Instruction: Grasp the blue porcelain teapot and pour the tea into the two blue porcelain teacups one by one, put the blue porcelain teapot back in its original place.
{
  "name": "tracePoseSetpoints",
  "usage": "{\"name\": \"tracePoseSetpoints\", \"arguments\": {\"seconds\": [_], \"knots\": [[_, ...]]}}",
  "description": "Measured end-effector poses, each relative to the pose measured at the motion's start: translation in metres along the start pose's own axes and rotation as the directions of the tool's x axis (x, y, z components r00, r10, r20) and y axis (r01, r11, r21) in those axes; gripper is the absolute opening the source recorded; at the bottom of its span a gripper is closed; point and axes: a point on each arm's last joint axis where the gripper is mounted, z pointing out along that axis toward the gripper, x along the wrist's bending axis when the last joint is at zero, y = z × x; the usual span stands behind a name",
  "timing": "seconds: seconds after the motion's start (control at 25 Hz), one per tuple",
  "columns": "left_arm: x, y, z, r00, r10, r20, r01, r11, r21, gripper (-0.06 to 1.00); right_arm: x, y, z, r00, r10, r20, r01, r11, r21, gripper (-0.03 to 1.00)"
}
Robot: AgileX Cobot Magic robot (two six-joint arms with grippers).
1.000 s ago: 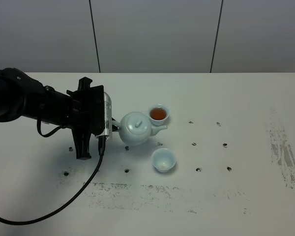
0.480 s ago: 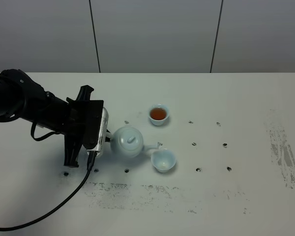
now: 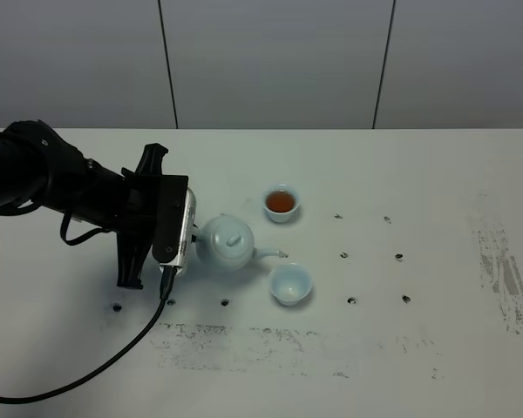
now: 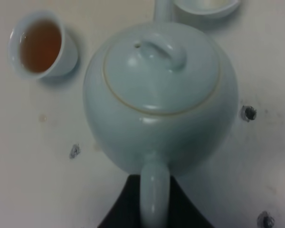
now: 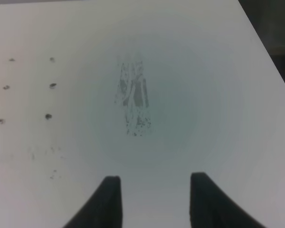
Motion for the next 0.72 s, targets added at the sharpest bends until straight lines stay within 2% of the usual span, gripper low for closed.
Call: {"name": "tracePoseSetpoints", "arguments": {"seconds": [0.36, 0.72], "knots": [[-0.002, 0.009, 0.005, 0.994, 0.107, 0.015, -0.108, 0.993, 0.042, 0.11, 0.0, 0.0, 0.0, 1.0, 0.0, 0.0, 0.0, 1.0, 0.0, 0.35], [-0.002, 0.023, 0.012, 0.971, 0.24, -0.001, -0.238, 0.966, 0.098, 0.11, 0.0, 0.0, 0.0, 1.0, -0.001, 0.0, 0.001, 1.0, 0.0, 0.35]]}}
